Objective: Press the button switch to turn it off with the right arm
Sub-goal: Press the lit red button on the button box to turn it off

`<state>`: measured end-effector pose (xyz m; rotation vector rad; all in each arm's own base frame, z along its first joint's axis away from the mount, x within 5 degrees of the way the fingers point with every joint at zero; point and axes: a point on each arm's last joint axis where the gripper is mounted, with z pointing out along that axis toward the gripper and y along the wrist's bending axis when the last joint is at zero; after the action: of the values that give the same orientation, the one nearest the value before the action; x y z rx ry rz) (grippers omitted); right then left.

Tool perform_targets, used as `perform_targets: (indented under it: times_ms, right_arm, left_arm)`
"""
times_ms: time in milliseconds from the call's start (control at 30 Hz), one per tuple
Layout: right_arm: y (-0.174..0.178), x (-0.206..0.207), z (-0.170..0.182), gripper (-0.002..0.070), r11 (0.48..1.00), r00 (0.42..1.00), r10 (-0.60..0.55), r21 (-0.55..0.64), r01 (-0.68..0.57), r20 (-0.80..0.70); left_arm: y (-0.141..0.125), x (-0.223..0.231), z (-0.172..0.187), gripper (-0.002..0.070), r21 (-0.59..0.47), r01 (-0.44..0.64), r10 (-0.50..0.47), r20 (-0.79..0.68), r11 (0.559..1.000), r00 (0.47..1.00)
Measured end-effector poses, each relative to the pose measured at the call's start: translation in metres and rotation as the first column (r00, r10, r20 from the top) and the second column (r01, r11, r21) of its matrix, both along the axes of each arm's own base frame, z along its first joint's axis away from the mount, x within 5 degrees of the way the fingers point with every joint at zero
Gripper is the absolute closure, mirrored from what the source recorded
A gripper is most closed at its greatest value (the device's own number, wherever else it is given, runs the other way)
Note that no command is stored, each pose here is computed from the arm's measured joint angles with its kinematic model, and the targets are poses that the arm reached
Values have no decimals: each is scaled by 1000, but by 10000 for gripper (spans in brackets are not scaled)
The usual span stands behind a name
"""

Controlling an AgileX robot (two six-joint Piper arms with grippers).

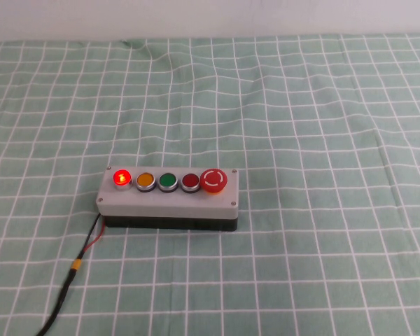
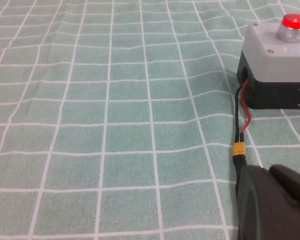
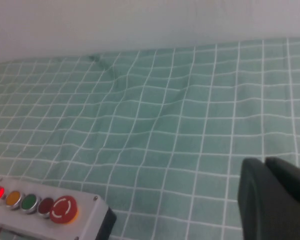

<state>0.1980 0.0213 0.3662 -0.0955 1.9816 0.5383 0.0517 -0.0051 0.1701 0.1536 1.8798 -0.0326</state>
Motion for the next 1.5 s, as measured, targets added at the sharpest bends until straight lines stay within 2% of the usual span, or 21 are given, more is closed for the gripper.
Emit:
perform_targets:
  times_ms: [167, 400, 567, 833, 967, 1233, 1500]
  right_arm:
    - [17, 34, -10, 688, 995, 993, 96, -2, -96, -68]
    - [77, 63, -13, 688, 956, 959, 277, -82, -281, -63]
    - [135, 83, -14, 688, 885, 899, 433, -159, -437, -62]
    - [230, 109, -19, 688, 764, 801, 589, -252, -594, -106]
    - [277, 117, -29, 688, 704, 767, 620, -315, -637, -166]
    - [349, 121, -55, 688, 618, 711, 653, -359, -699, -261]
    - [371, 135, -80, 688, 596, 707, 652, -392, -701, -274]
  left_arm:
    - [0, 0, 0, 678, 0, 0, 0, 0, 1000, 1000]
    - [0, 0, 0, 678, 0, 0, 0, 0, 1000, 1000]
    - [0, 0, 0, 678, 0, 0, 0, 0, 1000, 1000]
    - [0, 0, 0, 678, 0, 0, 0, 0, 1000, 1000]
    - [0, 0, 0, 678, 0, 0, 0, 0, 1000, 1000]
    - [0, 0, 0, 678, 0, 0, 0, 0, 1000, 1000]
    - [0, 0, 0, 678, 0, 0, 0, 0, 1000, 1000]
